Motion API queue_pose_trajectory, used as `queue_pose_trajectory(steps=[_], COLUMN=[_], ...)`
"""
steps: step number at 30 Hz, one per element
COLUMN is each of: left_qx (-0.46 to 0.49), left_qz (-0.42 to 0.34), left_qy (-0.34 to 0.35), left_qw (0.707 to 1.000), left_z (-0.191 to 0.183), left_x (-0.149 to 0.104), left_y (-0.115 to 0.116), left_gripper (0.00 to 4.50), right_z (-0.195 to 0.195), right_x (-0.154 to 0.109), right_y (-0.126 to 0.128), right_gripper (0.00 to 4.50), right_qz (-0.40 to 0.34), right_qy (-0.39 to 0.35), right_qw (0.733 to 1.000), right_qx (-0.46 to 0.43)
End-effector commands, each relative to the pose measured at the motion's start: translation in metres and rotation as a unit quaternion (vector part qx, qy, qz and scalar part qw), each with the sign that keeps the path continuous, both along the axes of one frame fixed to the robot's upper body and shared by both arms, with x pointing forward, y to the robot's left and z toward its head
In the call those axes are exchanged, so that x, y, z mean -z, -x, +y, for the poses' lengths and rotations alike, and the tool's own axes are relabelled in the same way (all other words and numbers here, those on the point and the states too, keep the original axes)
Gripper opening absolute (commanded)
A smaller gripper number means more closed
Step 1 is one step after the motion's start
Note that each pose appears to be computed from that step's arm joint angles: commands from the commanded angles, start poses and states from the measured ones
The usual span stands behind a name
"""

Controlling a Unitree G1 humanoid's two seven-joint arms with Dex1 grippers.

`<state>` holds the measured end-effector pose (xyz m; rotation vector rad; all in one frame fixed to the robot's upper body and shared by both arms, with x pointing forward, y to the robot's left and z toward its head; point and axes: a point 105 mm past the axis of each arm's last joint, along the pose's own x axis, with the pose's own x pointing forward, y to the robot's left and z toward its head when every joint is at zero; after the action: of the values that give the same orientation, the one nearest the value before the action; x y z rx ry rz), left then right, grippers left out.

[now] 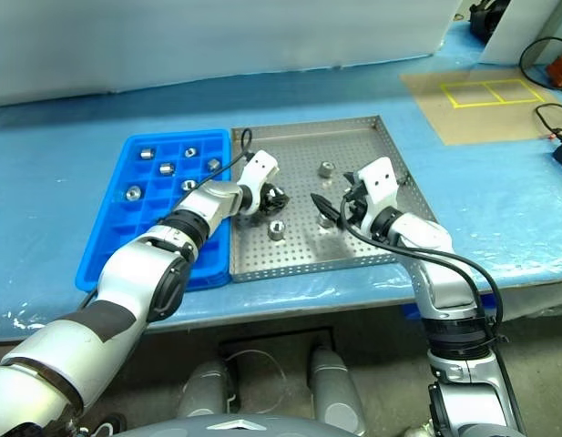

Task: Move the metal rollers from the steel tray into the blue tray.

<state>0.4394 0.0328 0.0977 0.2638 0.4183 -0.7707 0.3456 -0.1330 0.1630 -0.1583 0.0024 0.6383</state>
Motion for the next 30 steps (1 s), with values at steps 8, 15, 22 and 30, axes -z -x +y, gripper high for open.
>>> queue_pose_trajectory(steps=[8,15,22,30], left_qx=[0.138,0.261,0.354,0.275], left_qz=[-0.044,-0.109,-0.096,-0.136], left_qy=[0.100,0.012,-0.026,-0.006], left_qw=[0.984,0.959,0.930,0.952], left_z=[0.008,0.044,0.087,0.130], left_x=[-0.071,-0.102,-0.107,-0.136], left_y=[0.006,0.042,0.129,0.158], left_gripper=[1.73,1.73,1.73,1.73], right_z=[0.008,0.016,0.048,0.106], right_x=[-0.021,-0.025,-0.034,-0.061], right_y=[-0.001,-0.005,0.006,0.016], right_gripper=[4.50,4.50,4.50,4.50], right_qz=[-0.037,-0.040,-0.035,0.022], right_qy=[-0.007,-0.008,-0.006,-0.105], right_qw=[0.999,0.998,0.986,0.935], right_qx=[-0.021,-0.047,-0.165,-0.339])
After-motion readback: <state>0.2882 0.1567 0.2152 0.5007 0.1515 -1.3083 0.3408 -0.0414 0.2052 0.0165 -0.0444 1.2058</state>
